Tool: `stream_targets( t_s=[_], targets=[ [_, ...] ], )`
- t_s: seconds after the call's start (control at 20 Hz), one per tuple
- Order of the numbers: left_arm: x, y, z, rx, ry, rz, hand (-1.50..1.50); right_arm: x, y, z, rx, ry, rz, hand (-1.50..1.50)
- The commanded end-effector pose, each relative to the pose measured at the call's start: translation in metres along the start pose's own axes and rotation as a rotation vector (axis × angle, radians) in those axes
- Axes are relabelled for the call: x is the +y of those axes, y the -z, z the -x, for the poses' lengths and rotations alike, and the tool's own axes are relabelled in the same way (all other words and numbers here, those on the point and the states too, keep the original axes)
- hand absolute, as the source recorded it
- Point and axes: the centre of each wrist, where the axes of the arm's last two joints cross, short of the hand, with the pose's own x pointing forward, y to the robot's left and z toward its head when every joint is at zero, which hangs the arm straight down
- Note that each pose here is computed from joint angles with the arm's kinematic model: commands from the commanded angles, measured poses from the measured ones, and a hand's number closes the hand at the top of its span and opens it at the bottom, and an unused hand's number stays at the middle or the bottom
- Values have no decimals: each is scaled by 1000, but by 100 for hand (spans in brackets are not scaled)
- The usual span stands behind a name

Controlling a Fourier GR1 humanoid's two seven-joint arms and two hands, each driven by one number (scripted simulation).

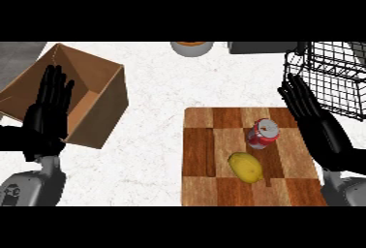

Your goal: Pick the lemon from the cutting board and place it in the tiered basket

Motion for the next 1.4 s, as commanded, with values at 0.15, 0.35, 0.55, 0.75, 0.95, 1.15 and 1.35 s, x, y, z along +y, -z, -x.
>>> stream_targets(
  t_s=[0.15, 0.35, 0.55, 0.75, 0.95, 1.15, 1.35],
  targets=[
    [10, -41, 55, 228, 173, 44, 0, -26, 26, -41, -170, -121, -19, 150],
    [20, -53, 53, 335, 201, 54, 0, -85, -3, -15, 58, -302, 425, -150],
    [24, -78, 65, 382, 227, 74, 0, -66, -4, -2, 3, -60, 517, -150],
    [20, -89, 63, 402, 221, 76, 0, -62, -14, -13, -26, -52, 367, -150],
    [23, -98, 56, 395, 232, 78, 0, -72, -13, -33, 152, -249, 194, -150],
    [35, -99, 52, 409, 248, 57, 0, -67, -24, -51, 318, -457, -32, -150],
    [32, -112, 55, 399, 265, 47, 0, -47, -24, -77, 373, -669, -165, -150]
  ],
)
